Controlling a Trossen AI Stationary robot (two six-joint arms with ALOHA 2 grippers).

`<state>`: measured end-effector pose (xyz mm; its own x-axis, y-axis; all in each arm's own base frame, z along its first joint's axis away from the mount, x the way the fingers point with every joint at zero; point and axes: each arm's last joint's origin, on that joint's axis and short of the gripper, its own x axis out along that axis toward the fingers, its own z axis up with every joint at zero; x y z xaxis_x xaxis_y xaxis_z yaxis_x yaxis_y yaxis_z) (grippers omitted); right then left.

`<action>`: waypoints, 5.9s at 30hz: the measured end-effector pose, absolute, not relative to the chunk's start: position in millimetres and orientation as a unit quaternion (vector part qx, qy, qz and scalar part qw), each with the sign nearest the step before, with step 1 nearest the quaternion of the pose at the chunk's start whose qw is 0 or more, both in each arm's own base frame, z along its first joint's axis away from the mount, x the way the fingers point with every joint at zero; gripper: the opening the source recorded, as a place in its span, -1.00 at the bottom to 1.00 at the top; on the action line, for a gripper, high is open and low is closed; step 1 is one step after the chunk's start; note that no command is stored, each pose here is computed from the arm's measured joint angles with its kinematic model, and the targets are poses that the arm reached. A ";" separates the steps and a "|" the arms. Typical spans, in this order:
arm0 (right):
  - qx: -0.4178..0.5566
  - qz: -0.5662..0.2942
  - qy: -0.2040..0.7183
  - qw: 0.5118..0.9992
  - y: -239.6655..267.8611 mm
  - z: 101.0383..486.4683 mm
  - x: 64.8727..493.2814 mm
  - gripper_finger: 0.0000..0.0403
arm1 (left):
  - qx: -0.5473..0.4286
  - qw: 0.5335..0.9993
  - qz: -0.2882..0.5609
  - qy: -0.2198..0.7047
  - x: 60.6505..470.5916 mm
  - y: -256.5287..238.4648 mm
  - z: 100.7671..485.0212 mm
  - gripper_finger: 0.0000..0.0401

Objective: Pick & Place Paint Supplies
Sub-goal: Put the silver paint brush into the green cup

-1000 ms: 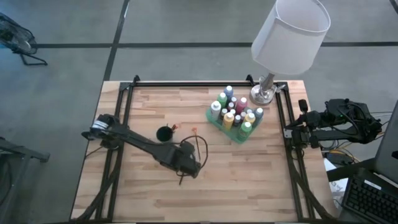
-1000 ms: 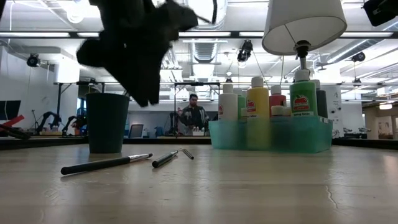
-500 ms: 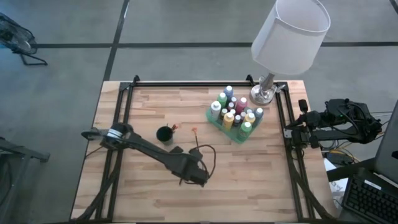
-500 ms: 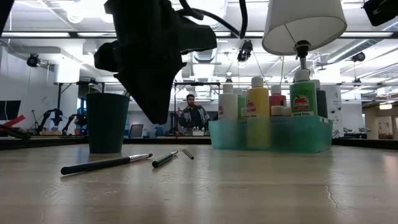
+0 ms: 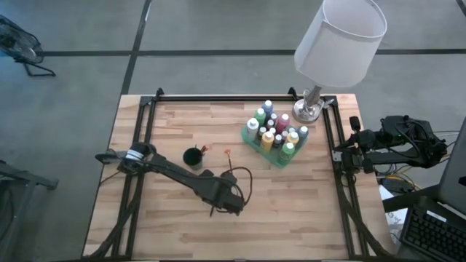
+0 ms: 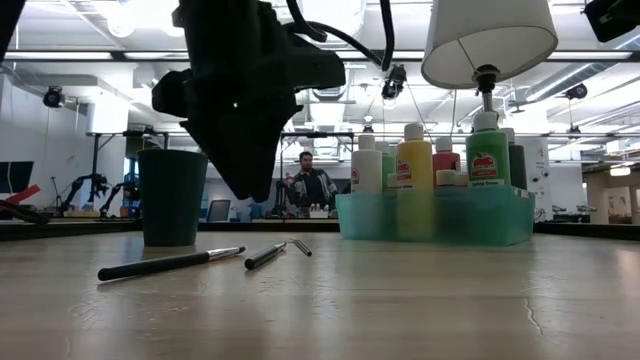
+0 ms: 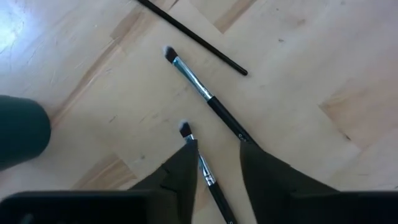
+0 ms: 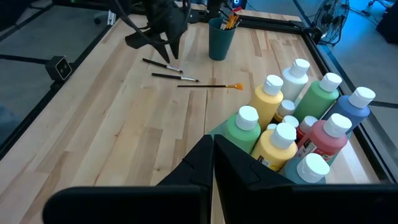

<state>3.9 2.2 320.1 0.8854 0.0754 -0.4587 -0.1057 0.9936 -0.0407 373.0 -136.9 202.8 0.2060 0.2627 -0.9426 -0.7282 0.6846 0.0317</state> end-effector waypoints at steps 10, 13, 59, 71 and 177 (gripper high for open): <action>-0.032 0.047 0.234 0.970 2.2 320.2 3.9 -0.96 | -0.243 0.726 0.369 0.527 370.5 -129.3 194.4 -0.11; -0.032 0.047 0.234 0.970 2.2 320.1 3.9 -0.96 | -0.252 0.715 0.376 0.533 367.6 -128.8 189.5 -0.13; -0.032 0.047 0.234 0.970 2.2 320.2 3.9 -0.96 | -0.327 0.702 0.426 0.468 363.4 -113.7 148.6 -0.52; -0.032 0.047 0.235 0.970 2.2 320.2 3.9 -0.96 | -0.328 0.698 0.419 0.478 363.0 -114.6 148.2 -0.84; -0.032 0.047 0.235 0.970 2.2 320.1 3.9 -0.96 | -0.041 0.966 0.245 -0.074 154.5 -15.2 196.7 -1.00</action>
